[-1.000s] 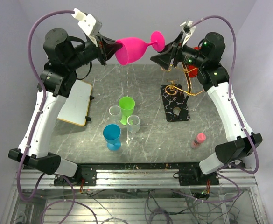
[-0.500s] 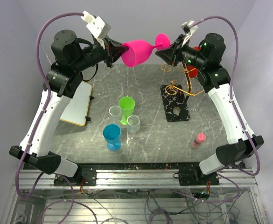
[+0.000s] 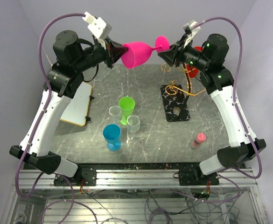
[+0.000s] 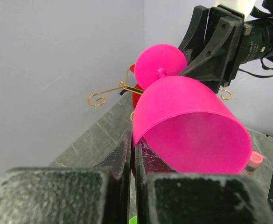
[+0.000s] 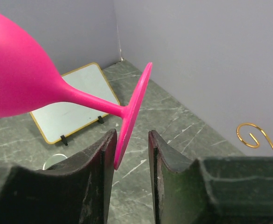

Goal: Place the wine glass upside down on the wine glass rack

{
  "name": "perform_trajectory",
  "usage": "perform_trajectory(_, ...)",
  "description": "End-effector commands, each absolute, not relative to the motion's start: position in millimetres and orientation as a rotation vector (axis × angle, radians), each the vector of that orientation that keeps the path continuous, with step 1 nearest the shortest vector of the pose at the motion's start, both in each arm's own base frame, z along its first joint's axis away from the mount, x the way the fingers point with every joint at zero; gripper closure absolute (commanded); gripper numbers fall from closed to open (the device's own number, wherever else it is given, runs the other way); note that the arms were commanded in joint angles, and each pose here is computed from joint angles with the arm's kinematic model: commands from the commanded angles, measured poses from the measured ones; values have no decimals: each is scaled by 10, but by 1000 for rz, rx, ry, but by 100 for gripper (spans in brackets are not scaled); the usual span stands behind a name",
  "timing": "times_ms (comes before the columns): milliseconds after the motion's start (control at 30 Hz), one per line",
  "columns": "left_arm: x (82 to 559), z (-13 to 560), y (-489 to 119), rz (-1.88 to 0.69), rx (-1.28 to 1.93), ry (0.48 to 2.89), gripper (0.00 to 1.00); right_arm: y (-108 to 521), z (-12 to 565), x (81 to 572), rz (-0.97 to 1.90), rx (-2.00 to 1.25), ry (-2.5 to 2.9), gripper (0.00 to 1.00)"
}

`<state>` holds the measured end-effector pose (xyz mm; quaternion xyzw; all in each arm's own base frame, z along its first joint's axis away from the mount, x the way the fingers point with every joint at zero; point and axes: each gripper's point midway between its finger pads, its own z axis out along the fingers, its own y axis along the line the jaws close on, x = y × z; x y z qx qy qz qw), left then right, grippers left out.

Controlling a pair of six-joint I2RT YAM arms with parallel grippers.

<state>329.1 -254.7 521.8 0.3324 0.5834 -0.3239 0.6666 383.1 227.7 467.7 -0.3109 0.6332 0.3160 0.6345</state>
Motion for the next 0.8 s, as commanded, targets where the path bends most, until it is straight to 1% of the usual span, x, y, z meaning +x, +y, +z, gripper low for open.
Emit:
perform_trajectory(0, 3274, 5221, -2527, -726, 738, 1321, 93, 2187, 4887, 3720, 666, -723, 1392, 66)
perform_trajectory(67, 3271, 5212, -2528, -726, 741, 1322, 93, 2182, 4902, 3714, 664, -726, 1388, 67)
perform_trajectory(233, 3269, 5166, -2540, -728, 753, 1331, 93, 2210, 4926, 3705, 685, -731, 1378, 78)
perform_trajectory(433, 3265, 5094, -2545, -735, 757, 1352, 93, 2203, 4908, 3764, 688, -701, 1392, 99)
perform_trajectory(467, 3267, 5084, -2541, -734, 755, 1357, 91, 2188, 4899, 3779, 684, -697, 1396, 100)
perform_trajectory(500, 3261, 5081, -2539, -737, 750, 1360, 87, 2170, 4903, 3783, 677, -694, 1395, 100)
perform_trajectory(533, 3255, 5085, -2535, -738, 749, 1360, 81, 2149, 4896, 3793, 669, -690, 1398, 100)
perform_trajectory(667, 3198, 5117, -2507, -750, 734, 1363, 49, 1945, 4920, 3850, 600, -641, 1412, 100)
perform_trajectory(733, 3161, 5121, -2483, -747, 732, 1366, 39, 1775, 4938, 3902, 547, -601, 1420, 100)
perform_trajectory(767, 3133, 5133, -2460, -740, 735, 1362, 35, 1691, 4958, 3904, 522, -582, 1420, 100)
